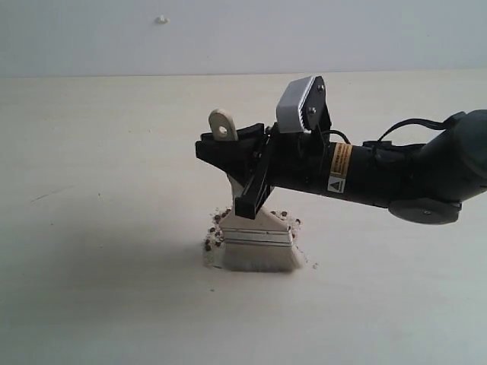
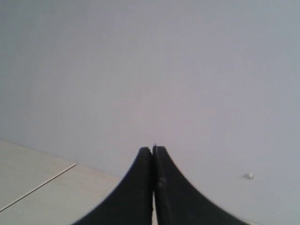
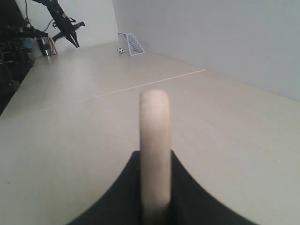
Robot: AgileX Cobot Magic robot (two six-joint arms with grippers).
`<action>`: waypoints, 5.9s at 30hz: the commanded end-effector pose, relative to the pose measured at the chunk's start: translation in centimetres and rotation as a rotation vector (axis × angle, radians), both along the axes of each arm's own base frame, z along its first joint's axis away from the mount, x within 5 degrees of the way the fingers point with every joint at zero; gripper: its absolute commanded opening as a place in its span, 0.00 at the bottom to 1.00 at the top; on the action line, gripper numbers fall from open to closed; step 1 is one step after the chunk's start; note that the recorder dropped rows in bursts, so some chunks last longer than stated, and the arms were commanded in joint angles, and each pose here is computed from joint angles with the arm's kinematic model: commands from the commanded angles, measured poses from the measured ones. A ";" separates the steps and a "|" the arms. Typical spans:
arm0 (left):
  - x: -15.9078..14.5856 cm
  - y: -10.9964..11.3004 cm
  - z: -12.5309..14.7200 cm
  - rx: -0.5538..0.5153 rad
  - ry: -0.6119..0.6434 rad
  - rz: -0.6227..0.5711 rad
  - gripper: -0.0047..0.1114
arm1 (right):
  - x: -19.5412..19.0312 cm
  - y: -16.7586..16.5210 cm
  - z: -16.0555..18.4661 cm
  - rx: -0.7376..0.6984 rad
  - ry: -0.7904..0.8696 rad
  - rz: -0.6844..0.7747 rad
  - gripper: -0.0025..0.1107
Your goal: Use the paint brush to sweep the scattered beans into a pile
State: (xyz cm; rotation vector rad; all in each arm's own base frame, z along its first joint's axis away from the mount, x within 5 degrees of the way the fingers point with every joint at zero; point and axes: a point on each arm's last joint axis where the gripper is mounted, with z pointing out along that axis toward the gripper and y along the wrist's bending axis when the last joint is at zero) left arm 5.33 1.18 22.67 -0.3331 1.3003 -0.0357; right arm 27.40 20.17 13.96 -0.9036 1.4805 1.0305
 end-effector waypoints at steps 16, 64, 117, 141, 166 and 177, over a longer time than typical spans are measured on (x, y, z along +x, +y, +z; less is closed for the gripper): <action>-0.1 0.0 0.0 0.000 -0.006 0.003 0.04 | -4.2 -8.7 4.8 0.208 0.119 -0.530 0.02; -0.1 0.0 0.0 0.000 -0.006 0.003 0.04 | -3.6 -11.0 1.4 0.064 0.390 -0.843 0.02; -0.1 0.0 -0.1 -0.001 -0.002 0.003 0.04 | 0.8 -0.2 0.9 0.248 0.493 -0.312 0.02; -0.1 0.0 -0.1 -0.001 -0.002 0.003 0.04 | 1.9 0.6 0.8 0.133 0.398 -0.426 0.02; -0.1 0.0 -0.1 -0.001 -0.002 0.003 0.04 | 3.1 -13.3 7.5 -0.428 0.361 -0.907 0.02; -0.1 0.0 -0.1 -0.001 -0.002 0.003 0.04 | 6.4 -16.0 10.0 -0.897 0.498 -1.003 0.02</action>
